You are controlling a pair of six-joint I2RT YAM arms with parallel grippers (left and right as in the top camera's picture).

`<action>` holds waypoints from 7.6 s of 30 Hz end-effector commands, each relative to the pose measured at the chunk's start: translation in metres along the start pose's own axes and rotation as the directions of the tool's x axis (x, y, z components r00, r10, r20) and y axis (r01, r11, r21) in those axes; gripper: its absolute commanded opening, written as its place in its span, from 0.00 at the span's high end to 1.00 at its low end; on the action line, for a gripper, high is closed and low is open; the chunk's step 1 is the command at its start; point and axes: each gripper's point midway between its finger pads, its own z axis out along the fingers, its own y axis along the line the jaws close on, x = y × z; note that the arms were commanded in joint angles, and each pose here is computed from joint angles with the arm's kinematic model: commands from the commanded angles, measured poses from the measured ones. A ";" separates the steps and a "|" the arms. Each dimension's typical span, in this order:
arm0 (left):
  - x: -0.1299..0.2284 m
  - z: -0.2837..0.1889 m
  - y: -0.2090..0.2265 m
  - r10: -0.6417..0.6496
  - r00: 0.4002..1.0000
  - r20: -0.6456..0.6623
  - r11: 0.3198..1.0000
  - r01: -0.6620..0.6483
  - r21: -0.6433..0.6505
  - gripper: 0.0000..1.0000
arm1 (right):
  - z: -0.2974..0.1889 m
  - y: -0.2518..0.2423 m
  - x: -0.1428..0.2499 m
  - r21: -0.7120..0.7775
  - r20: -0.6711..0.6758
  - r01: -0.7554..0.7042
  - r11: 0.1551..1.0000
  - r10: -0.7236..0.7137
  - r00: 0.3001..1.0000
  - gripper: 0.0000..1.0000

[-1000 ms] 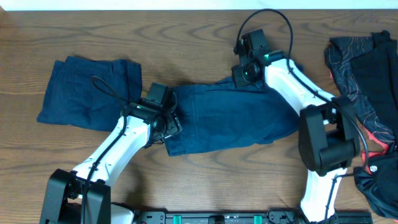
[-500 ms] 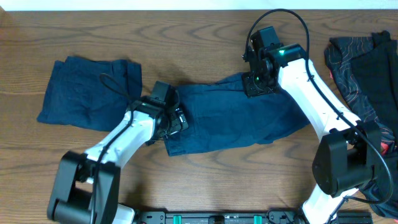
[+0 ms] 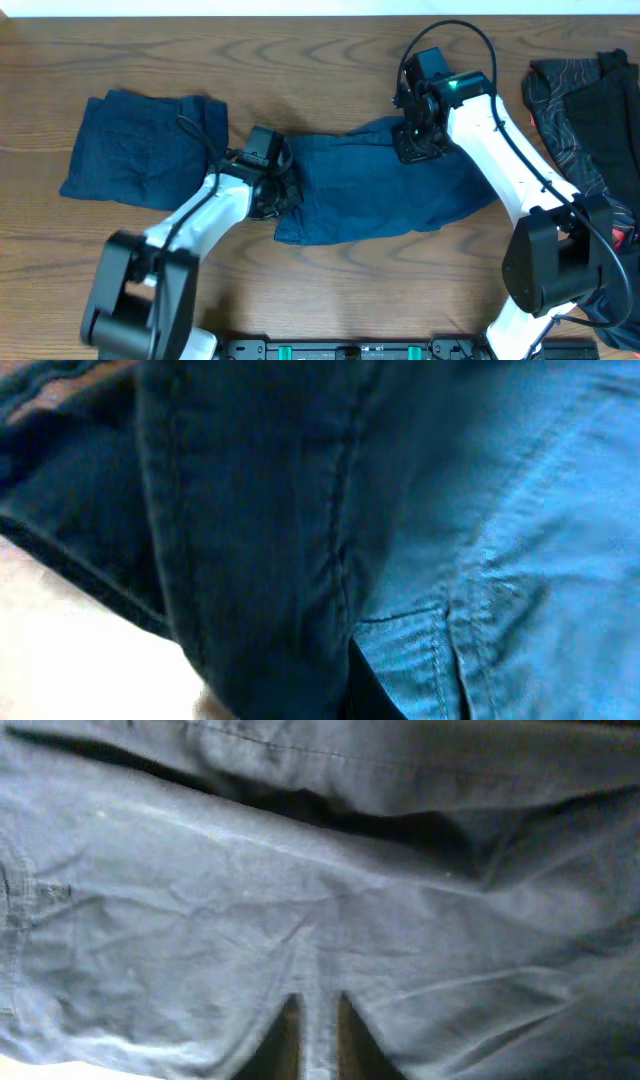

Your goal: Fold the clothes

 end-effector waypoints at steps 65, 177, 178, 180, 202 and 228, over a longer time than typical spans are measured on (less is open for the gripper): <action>-0.003 -0.101 -0.191 0.166 0.940 0.299 0.829 -0.297 0.474 0.94 | 0.113 -0.040 0.115 0.080 -0.064 -0.180 0.981 0.185 0.981 0.96; -0.193 -0.206 0.267 -0.124 0.664 0.737 0.888 0.406 -0.216 0.83 | 0.012 -0.099 0.104 0.127 0.066 -0.315 0.941 0.309 0.949 0.95; -0.191 -0.209 0.272 -0.131 0.658 0.741 0.882 0.418 -0.215 0.67 | 0.012 -0.099 0.104 0.127 0.066 -0.315 0.940 0.309 0.949 0.95; -0.189 -0.213 0.282 -0.145 0.648 0.748 0.872 0.441 -0.212 0.17 | 0.012 -0.099 0.103 0.127 0.068 -0.315 0.941 0.309 0.949 0.94; -0.080 -0.150 0.060 0.327 0.889 0.320 0.935 -0.254 -0.248 0.02 | -0.103 -0.147 0.038 -0.041 0.586 -0.414 0.909 0.357 0.727 0.01; 0.030 -0.296 0.048 0.315 0.559 0.767 0.945 -0.257 -0.201 0.02 | -0.136 -0.119 0.185 0.017 0.739 -0.475 0.880 0.309 0.599 0.01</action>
